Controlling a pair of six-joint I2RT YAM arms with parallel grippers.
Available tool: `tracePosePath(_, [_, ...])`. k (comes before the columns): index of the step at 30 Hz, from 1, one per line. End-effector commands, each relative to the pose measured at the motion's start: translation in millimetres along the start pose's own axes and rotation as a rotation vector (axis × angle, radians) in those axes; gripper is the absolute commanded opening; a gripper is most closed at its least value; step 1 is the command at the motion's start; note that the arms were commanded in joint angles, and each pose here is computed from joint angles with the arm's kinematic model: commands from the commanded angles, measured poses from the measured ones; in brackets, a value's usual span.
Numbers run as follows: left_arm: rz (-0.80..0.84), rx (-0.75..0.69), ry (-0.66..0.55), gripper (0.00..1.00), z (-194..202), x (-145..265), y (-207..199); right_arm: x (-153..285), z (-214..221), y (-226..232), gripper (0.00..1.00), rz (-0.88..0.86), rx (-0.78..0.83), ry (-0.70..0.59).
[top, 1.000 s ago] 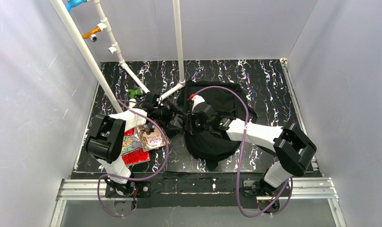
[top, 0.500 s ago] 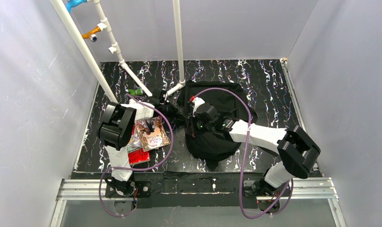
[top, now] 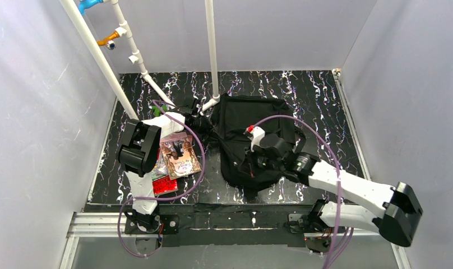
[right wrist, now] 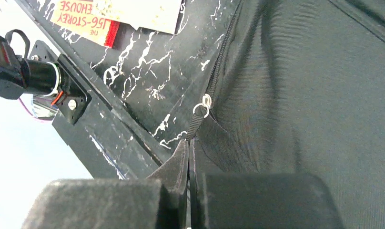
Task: Pack the student bag
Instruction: Unzip the student bag at the center of the board.
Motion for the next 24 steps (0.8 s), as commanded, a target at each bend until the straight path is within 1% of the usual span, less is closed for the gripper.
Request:
tracePosePath(1, [-0.013, -0.073, -0.091, 0.0, -21.8, 14.6, -2.6, 27.7, 37.4, 14.8, 0.01, -0.117, -0.008, 0.096])
tracePosePath(5, [0.01, -0.116, -0.022, 0.0, -8.7, 24.2, -6.3, 13.5, 23.4, 15.0, 0.01, -0.111, -0.018, 0.033])
tracePosePath(6, [0.013, -0.129, -0.011, 0.11, -4.0, 28.9, -6.1, 9.7, 16.5, 14.2, 0.01, -0.096, -0.013, 0.018])
tracePosePath(9, [0.024, -0.188, -0.007, 0.57, 13.6, 50.5, 1.6, -0.4, -3.8, 13.9, 0.01, -0.073, -0.003, -0.037])
tracePosePath(10, [0.022, -0.218, -0.004, 0.66, 20.6, 60.4, 3.9, -3.2, -8.5, 13.4, 0.01, -0.066, 0.0, -0.049])
tracePosePath(11, [0.016, -0.249, -0.001, 0.72, 27.3, 70.7, 6.3, -6.1, -11.6, 13.8, 0.01, -0.067, 0.005, -0.055])
tracePosePath(14, [0.023, -0.273, 0.012, 0.78, 52.5, 102.1, 14.5, -13.2, -13.8, 14.0, 0.01, -0.075, 0.016, -0.051])
tracePosePath(16, [0.05, -0.227, 0.033, 0.81, 73.2, 115.4, 20.0, -16.7, -14.4, 16.3, 0.01, -0.094, 0.021, -0.054])
tracePosePath(17, [0.06, -0.19, 0.045, 0.8, 83.3, 118.3, 22.7, -17.8, -14.7, 17.4, 0.01, -0.103, 0.024, -0.055])
tracePosePath(19, [0.064, -0.093, 0.058, 0.76, 100.5, 120.0, 26.6, -19.9, -13.4, 18.3, 0.01, -0.115, 0.034, -0.048])
tracePosePath(21, [0.053, 0.023, 0.062, 0.75, 114.5, 112.8, 29.1, -21.5, -11.1, 18.0, 0.01, -0.119, 0.041, -0.037])
tracePosePath(23, [0.04, 0.065, 0.058, 0.75, 126.6, 103.9, 27.0, -22.3, -10.0, 18.3, 0.01, -0.122, 0.043, -0.03])
tracePosePath(24, [0.04, 0.061, 0.055, 0.74, 131.5, 98.8, 23.9, -22.0, -10.4, 18.6, 0.01, -0.122, 0.043, -0.028])
Point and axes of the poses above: each gripper's point midway between its finger pads, its own x axis back along the fingers, its own y axis along the line the jaws close on, z = x × y, the point moved 3 cm from there along x, back along the fingers, and after that the axes turned 7 degrees about x, right-handed, at the moved point
